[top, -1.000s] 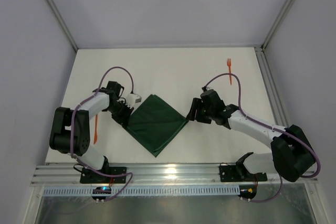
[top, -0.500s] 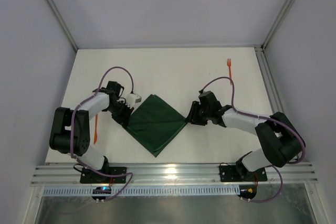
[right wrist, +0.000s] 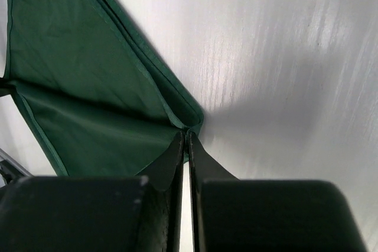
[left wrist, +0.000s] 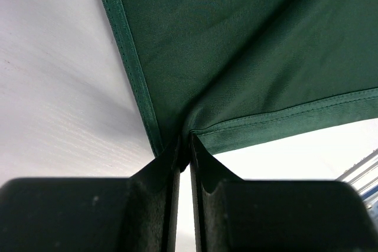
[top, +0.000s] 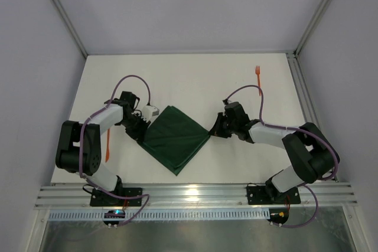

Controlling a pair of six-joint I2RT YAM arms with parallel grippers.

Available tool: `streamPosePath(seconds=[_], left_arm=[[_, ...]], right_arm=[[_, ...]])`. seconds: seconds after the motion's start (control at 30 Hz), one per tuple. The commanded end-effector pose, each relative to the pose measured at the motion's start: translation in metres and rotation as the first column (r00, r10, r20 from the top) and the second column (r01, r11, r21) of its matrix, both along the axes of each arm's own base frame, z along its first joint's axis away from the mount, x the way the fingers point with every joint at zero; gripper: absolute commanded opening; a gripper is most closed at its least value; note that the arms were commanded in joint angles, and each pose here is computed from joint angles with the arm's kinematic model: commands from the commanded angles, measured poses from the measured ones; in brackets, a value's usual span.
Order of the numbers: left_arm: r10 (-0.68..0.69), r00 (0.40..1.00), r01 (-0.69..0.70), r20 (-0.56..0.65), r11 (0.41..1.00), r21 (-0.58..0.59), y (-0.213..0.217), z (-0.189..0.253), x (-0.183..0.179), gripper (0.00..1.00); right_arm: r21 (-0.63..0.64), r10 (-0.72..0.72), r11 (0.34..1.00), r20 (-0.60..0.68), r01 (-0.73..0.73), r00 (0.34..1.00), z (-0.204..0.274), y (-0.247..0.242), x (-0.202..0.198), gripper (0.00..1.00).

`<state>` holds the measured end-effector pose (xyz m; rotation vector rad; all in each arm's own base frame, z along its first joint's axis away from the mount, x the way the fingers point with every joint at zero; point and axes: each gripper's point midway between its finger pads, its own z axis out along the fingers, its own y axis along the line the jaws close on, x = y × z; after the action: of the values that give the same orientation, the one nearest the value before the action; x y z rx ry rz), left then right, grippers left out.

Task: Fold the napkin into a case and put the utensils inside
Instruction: Smooth out the upper triangle-folded napkin at the center of the board.

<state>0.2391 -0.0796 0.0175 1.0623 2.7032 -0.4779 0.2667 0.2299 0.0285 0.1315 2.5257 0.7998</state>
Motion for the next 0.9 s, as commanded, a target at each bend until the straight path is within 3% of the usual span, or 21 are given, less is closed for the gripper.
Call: streamPosePath(seconds=[0.0,0.23,0.37,0.43,0.67,0.87], left_arm=[[-0.02,0.999,0.019,0.029,1.0,0.009,0.001,0.005,0.002,0.11],[-0.04,0.999,0.039,0.034,0.999,0.011,0.003,0.011,-0.003,0.09],[-0.04,0.999,0.04,0.02,0.999,-0.001,0.001,0.011,-0.007,0.18],[-0.04,0.999,0.04,0.006,0.999,0.001,0.002,0.008,-0.01,0.27],[-0.037,0.998,0.039,0.057,0.999,-0.023,-0.002,0.029,-0.008,0.38],[-0.058,0.995,0.062,0.086,0.997,-0.054,-0.006,0.055,-0.01,0.5]], right_arm=[[0.008,0.015,1.0,0.067,-0.016,0.998,0.003,0.002,0.013,0.04],[-0.018,0.022,1.0,0.112,-0.021,0.994,0.0,-0.009,0.018,0.04],[-0.013,0.046,0.999,0.115,-0.045,0.992,0.0,-0.005,0.019,0.05],[-0.015,0.063,0.998,0.104,-0.062,0.993,0.0,-0.003,0.017,0.14],[-0.076,0.076,0.995,0.145,-0.065,0.987,0.023,-0.013,0.02,0.41],[-0.175,0.097,0.982,0.18,-0.065,0.979,0.047,-0.03,0.02,0.5]])
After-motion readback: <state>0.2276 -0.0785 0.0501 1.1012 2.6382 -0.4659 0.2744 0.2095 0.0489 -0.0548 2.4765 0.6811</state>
